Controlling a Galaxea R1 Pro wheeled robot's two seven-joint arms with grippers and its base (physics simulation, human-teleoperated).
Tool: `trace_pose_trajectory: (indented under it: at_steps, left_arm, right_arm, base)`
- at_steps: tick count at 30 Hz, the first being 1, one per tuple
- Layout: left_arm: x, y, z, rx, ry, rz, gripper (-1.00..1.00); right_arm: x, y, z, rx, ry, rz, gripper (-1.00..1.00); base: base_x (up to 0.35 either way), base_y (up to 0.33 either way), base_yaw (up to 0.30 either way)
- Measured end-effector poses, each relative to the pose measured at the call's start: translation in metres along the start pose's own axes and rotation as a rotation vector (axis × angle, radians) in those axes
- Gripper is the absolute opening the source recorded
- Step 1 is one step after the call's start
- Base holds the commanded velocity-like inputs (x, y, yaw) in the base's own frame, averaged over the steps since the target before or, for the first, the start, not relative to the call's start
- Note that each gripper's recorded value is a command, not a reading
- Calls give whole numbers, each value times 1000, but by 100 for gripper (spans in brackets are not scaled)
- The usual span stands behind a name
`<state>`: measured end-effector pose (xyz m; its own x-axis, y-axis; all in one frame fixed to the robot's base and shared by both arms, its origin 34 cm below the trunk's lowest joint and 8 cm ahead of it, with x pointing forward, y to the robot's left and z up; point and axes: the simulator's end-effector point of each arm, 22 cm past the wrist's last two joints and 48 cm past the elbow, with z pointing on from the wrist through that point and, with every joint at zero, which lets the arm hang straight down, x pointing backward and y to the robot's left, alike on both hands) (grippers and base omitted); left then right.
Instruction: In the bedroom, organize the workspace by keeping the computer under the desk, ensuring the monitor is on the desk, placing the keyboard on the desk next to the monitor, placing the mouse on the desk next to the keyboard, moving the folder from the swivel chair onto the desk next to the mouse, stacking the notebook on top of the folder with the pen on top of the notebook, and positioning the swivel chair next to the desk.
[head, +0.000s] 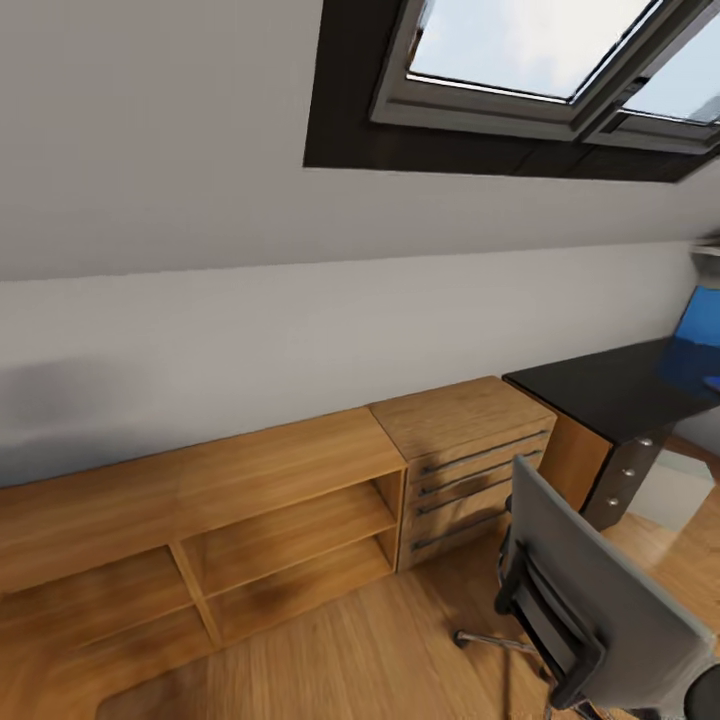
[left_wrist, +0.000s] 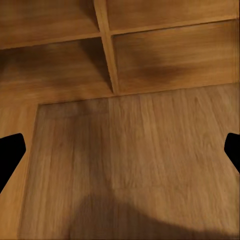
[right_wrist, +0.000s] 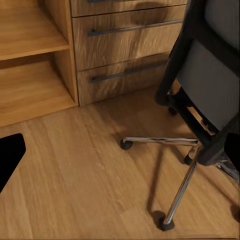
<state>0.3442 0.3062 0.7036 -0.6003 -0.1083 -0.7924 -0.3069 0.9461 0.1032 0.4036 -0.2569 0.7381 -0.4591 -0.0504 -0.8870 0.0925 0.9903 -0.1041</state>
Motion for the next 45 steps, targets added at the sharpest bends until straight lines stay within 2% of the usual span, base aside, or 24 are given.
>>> trace_pose_trajectory:
  at_steps: [21,45]
  left_arm:
    - [7,2,-2,-3,18,6,100]
    - [9,2,-2,-3,22,7,100]
  right_arm:
    - [8,-1,-2,4,20,0,100]
    - [10,0,-3,2,25,-1,100]
  base:
    - [0,0,-187]
    - [0,34,-285]
